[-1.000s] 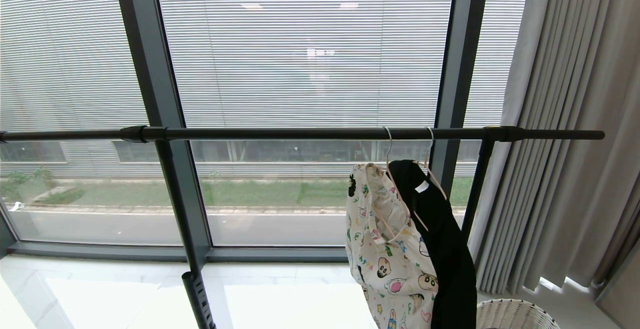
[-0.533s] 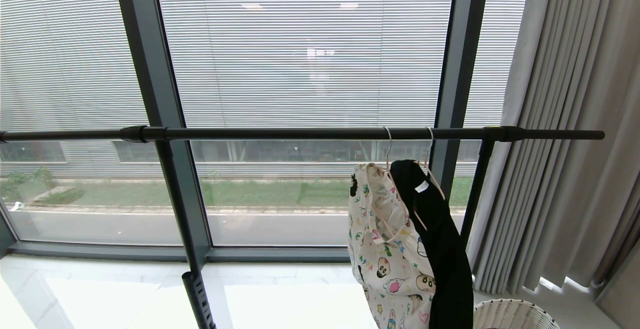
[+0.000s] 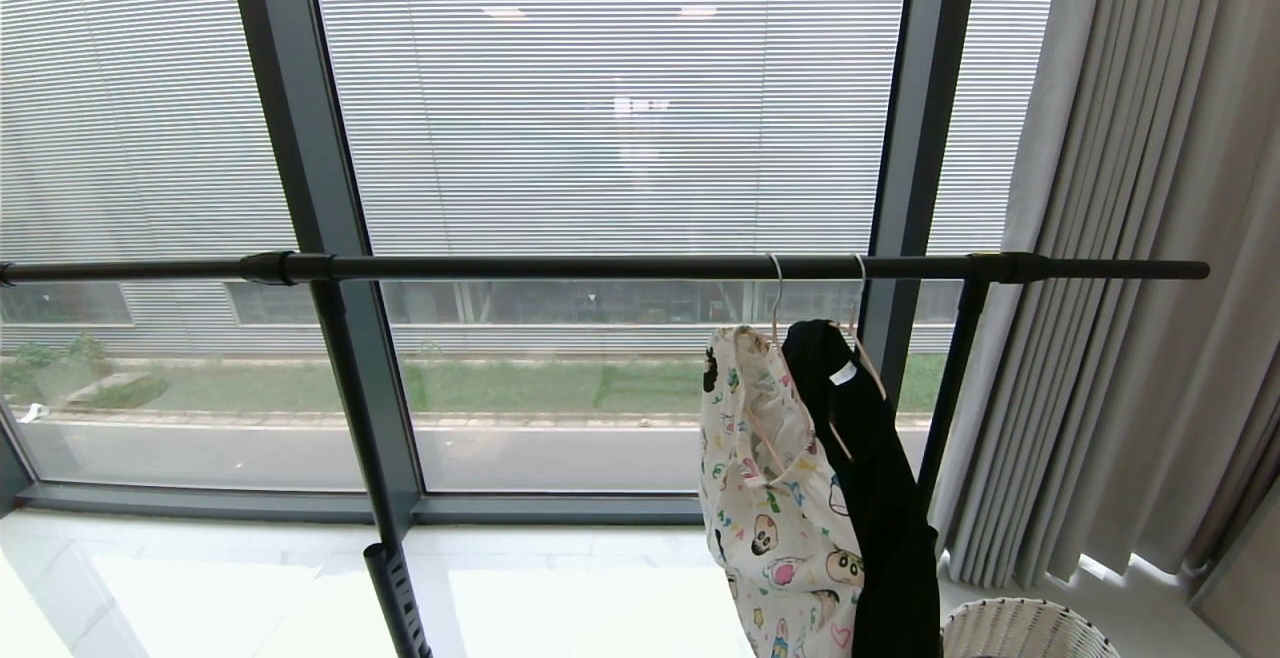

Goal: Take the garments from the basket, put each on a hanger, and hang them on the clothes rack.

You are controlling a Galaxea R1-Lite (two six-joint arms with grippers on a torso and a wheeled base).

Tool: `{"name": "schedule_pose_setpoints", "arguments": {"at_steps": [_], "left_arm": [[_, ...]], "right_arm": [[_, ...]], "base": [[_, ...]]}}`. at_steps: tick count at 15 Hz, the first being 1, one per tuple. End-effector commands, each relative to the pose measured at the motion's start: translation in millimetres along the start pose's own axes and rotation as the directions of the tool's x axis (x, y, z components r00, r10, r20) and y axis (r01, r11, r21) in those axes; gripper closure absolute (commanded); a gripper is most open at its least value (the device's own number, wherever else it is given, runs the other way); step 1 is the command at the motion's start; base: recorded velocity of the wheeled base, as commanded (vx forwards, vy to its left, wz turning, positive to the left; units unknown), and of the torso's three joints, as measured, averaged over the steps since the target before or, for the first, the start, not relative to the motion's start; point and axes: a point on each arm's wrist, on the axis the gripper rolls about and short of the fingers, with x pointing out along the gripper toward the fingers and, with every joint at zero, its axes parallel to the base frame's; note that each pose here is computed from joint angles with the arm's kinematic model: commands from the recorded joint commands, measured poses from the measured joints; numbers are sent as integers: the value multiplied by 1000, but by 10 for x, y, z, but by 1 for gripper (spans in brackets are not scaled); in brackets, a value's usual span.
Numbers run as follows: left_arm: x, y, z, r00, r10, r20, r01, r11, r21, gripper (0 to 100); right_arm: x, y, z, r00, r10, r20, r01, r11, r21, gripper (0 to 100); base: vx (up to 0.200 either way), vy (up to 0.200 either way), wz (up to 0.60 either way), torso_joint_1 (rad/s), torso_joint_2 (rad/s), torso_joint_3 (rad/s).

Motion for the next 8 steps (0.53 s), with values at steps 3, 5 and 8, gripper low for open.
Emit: {"name": "schedule_pose_setpoints", "arguments": {"at_steps": [3, 5, 8], "left_arm": [[0, 0, 0, 1000, -1, 1, 1, 1000, 0, 0], [0, -1, 0, 1000, 1, 1, -1, 1000, 0, 0], [0, 0, 0, 1000, 1, 1, -1, 1000, 0, 0]], "right_arm": [[1, 0, 1, 1000, 0, -1, 0, 1000, -1, 0], [1, 0, 1, 1000, 0, -1, 0, 1000, -1, 0], [1, 0, 1, 1000, 0, -1, 0, 1000, -1, 0]], "base": [[0, 0, 0, 0, 0, 0], [0, 0, 0, 0, 0, 0], [0, 0, 0, 0, 0, 0]]}}
